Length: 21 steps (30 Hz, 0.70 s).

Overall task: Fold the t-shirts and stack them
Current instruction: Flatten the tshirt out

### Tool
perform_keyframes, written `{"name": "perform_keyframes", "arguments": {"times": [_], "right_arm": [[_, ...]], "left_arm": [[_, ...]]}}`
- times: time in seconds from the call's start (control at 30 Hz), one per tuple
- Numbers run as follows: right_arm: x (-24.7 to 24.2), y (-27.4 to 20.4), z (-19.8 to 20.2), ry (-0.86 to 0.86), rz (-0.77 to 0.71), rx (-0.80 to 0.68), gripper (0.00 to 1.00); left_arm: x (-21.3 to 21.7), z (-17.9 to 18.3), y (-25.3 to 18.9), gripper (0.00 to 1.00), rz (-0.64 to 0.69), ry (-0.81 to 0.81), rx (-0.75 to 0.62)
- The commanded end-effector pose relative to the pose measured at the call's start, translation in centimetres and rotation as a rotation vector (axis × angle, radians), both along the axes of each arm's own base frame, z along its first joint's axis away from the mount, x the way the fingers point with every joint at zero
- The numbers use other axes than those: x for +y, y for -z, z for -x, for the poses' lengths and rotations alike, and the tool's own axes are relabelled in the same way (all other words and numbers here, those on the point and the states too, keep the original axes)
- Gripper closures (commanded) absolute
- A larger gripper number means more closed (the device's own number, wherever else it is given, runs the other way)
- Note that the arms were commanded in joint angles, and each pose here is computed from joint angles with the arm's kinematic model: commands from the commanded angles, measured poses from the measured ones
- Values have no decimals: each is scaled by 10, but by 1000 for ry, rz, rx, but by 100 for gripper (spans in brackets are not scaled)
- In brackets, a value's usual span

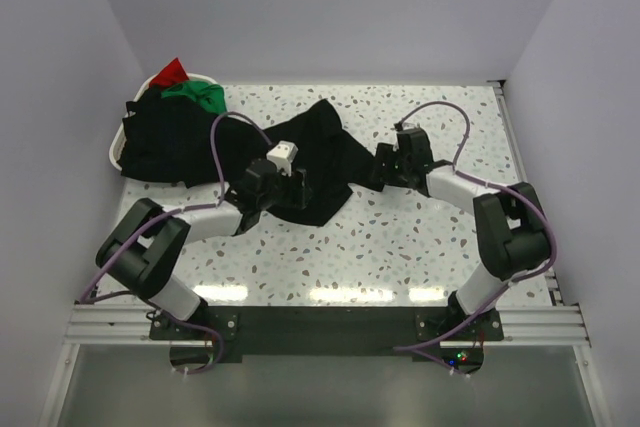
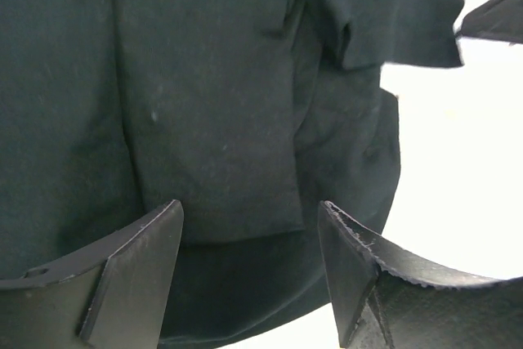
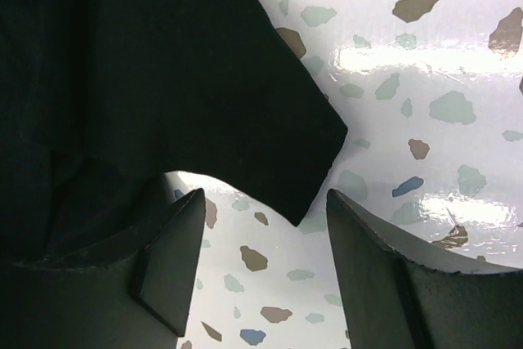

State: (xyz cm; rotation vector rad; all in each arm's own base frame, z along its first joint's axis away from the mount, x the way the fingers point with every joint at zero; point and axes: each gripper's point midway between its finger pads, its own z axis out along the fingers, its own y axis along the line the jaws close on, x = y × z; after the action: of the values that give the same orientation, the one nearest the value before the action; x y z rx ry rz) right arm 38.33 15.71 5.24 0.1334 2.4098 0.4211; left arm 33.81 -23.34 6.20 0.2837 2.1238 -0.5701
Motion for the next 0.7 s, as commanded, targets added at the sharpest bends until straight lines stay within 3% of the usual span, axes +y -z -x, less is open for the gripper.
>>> {"name": "perform_keyframes", "arguments": {"times": [0.0,0.27,0.67], "right_arm": [[5,-9,-9,-13,13,-23,36],[6,-3,-10,-13,32,-5,37],[5,7,-10,-14,59,26,41]], "left_arm": [[1,6,14,29,-3,-8,39],[-19,16,23,36,46,56,65],[-28,4,23,37,108,25,38]]}}
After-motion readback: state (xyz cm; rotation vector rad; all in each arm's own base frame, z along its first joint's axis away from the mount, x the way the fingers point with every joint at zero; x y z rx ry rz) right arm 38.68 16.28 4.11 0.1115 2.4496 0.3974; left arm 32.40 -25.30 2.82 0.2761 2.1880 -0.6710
